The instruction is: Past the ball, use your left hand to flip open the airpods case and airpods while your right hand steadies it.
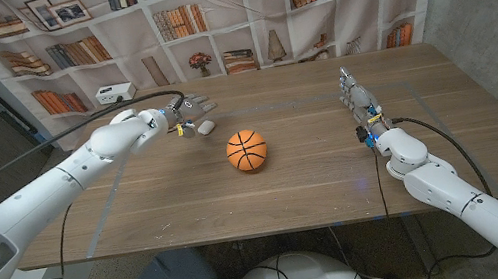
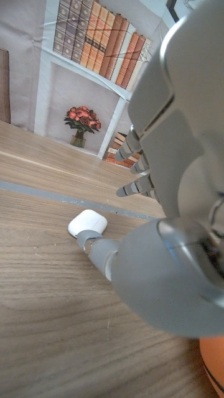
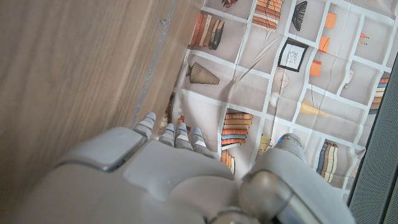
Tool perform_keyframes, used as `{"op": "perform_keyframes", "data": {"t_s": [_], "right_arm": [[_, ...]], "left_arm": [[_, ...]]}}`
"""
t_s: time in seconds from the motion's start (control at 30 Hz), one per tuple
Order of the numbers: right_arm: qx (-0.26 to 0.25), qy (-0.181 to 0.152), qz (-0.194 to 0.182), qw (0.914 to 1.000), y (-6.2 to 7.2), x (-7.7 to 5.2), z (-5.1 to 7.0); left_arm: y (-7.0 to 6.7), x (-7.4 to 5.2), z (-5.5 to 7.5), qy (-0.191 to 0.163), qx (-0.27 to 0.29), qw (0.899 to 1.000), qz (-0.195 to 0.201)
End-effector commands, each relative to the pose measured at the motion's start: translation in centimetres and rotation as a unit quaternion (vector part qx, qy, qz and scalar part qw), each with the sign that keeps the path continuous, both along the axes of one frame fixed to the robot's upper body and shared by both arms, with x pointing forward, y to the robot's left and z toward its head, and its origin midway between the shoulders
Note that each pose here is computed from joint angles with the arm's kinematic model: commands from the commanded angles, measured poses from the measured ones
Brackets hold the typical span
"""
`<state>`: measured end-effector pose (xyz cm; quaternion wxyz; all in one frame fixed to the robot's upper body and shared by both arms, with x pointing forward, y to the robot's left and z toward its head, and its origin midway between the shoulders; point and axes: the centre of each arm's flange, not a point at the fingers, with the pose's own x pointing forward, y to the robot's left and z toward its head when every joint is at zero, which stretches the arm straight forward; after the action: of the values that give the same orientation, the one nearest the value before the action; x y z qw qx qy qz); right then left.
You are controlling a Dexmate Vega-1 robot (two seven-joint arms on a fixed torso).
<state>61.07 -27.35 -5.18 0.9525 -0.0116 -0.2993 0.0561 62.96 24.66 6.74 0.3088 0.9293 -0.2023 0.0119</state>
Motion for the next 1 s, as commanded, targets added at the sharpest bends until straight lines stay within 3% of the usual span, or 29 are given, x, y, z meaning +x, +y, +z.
{"op": "perform_keyframes", "data": {"t_s": [0.03,1.0], "right_arm": [[-0.003,0.000,-0.005,1.0000,-0.2,-0.2,0.0],[-0.002,0.008,-0.006,0.9999,-0.2,0.6,-0.5]], "left_arm": [[-0.2,0.4,-0.4,0.003,-0.001,1.000,-0.003],[-0.1,1.7,-0.4,0.017,-0.010,1.000,0.012]]}}
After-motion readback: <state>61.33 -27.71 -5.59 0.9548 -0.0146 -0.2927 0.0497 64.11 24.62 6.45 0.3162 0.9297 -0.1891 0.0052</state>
